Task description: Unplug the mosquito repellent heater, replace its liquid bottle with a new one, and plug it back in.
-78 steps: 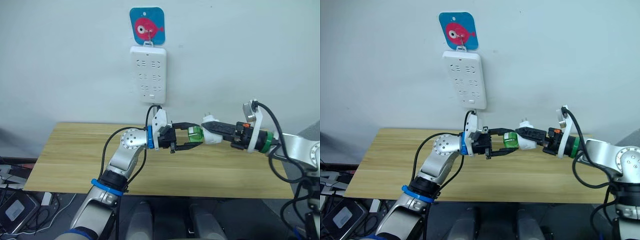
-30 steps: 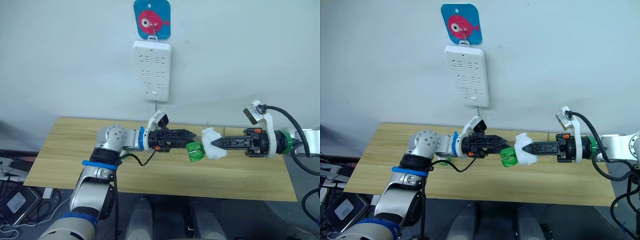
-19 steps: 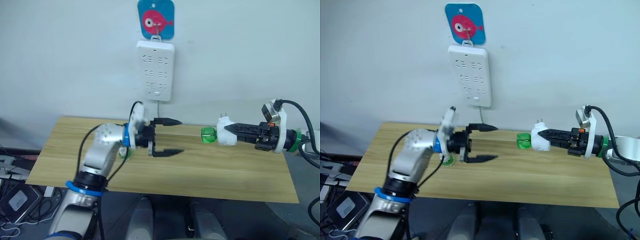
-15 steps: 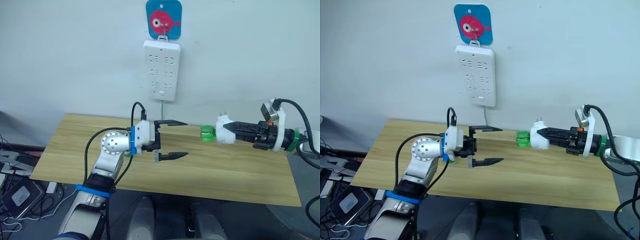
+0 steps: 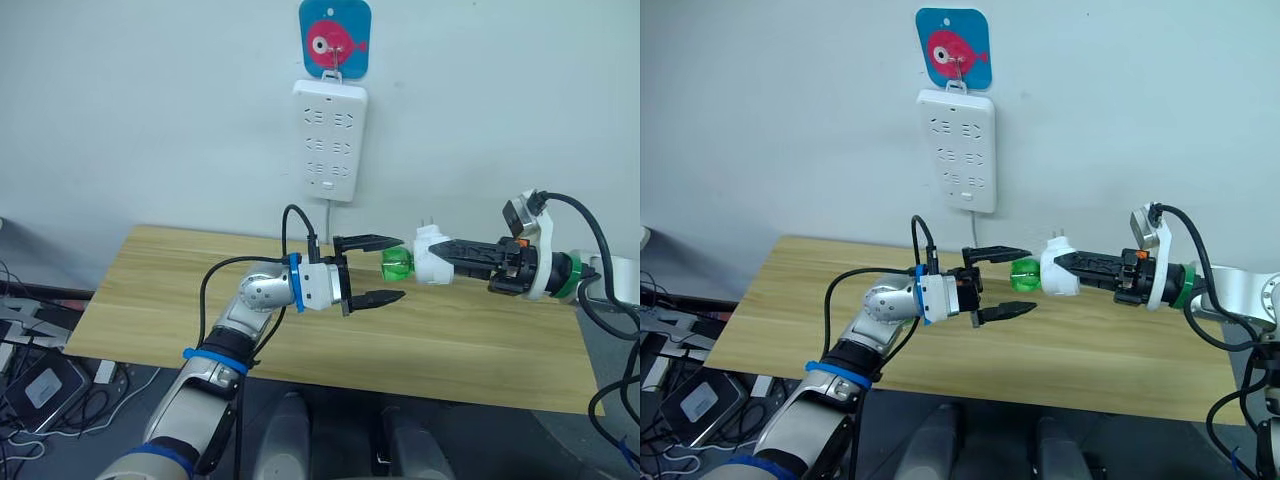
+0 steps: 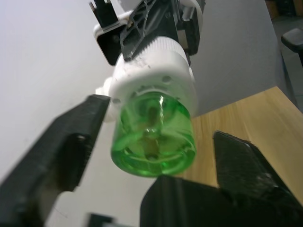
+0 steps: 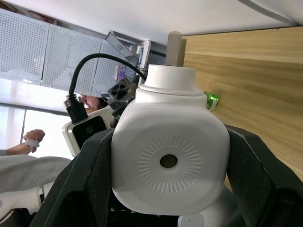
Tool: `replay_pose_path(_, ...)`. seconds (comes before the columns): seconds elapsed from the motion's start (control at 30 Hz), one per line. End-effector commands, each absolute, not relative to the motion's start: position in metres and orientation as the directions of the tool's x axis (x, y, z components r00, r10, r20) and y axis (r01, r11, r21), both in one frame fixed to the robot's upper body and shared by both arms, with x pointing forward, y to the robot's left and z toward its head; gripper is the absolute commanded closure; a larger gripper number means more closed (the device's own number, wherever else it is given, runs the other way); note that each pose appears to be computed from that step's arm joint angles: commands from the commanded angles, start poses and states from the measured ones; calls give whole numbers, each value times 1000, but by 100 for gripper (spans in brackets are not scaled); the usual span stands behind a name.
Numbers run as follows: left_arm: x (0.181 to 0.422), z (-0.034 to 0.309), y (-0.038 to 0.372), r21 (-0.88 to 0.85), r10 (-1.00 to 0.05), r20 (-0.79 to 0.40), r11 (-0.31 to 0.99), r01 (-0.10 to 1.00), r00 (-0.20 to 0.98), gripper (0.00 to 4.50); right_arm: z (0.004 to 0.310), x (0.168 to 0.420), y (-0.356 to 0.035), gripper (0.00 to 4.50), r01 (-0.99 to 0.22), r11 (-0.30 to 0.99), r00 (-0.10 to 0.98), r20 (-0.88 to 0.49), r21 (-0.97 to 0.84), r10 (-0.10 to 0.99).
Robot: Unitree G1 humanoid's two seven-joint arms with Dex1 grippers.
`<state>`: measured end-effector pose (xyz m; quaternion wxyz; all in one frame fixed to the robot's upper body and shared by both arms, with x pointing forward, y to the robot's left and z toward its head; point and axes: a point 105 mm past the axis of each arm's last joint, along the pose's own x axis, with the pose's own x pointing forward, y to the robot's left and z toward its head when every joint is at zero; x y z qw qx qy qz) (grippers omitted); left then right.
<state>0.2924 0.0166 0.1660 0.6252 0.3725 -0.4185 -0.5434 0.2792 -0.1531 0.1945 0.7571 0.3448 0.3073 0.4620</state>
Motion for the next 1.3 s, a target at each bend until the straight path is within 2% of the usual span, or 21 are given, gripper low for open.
replay_pose_path(0.03, 290, 174, 15, 928, -989, 145, 148, 341, 36, 151, 210, 274, -152, 150, -536, 302, 369, -103, 788, 924)
replay_pose_path(0.1, 291, 173, 14, 920, -988, 149, 152, 361, 36, 219, 210, 273, -152, 150, -540, 298, 364, -100, 787, 926)
replay_pose_path(0.13, 292, 174, 14, 913, -987, 155, 156, 376, 35, 232, 211, 273, -151, 150, -542, 293, 359, -98, 787, 928)
replay_pose_path(0.33, 293, 182, 15, 887, -982, 185, 178, 427, 24, 232, 211, 268, -150, 150, -552, 285, 334, -106, 784, 937)
replay_pose_path(0.4, 296, 186, 15, 843, -978, 205, 193, 502, 32, 232, 211, 268, -149, 150, -554, 290, 331, -114, 780, 937)
replay_pose_path(0.47, 308, 189, 14, 674, -970, 228, 218, 706, 82, 232, 210, 265, -148, 150, -560, 296, 318, -129, 774, 939)
replay_pose_path(0.5, 315, 191, 14, 507, -965, 233, 224, 832, 118, 232, 210, 263, -147, 150, -563, 298, 309, -138, 771, 941)
replay_pose_path(0.53, 315, 190, 13, 342, -972, 211, 176, 923, 108, 232, 209, 260, -147, 150, -567, 301, 295, -152, 767, 943)
replay_pose_path(0.6, 312, 191, 13, -41, -982, 182, 51, 998, 58, 232, 207, 251, -144, 150, -581, 299, 255, -179, 757, 950)
replay_pose_path(0.67, 305, 195, 16, -266, -985, 172, -46, 963, 1, 232, 205, 247, -142, 150, -589, 293, 232, -190, 753, 954)
replay_pose_path(0.73, 294, 199, 23, -495, -977, 191, -180, 850, -96, 232, 204, 245, -140, 150, -603, 290, 212, -201, 743, 956)
replay_pose_path(0.83, 284, 201, 32, -705, -952, 246, -306, 640, -184, 232, 205, 244, -138, 150, -616, 280, 201, -197, 736, 960)
replay_pose_path(0.9, 284, 201, 35, -772, -942, 280, -336, 540, -186, 232, 206, 244, -137, 150, -620, 275, 199, -192, 735, 961)
replay_pose_path(1.0, 286, 199, 32, -797, -941, 294, -338, 500, -168, 232, 208, 244, -137, 150, -617, 274, 207, -184, 737, 961)
replay_pose_path(1.03, 287, 198, 31, -802, -942, 295, -335, 494, -159, 160, 208, 245, -138, 150, -616, 274, 211, -181, 739, 961)
replay_pose_path(1.1, 291, 200, 30, -805, -942, 309, -332, 492, -129, 105, 209, 245, -139, 150, -609, 278, 225, -174, 743, 959)
replay_pose_path(1.2, 317, 202, 34, -825, -941, 336, -279, 491, 29, 12, 208, 247, -143, 150, -603, 290, 250, -170, 743, 953)
replay_pose_path(1.3, 345, 195, 50, -839, -927, 293, -131, 528, 235, 3, 211, 253, -148, 150, -595, 301, 298, -143, 745, 944)
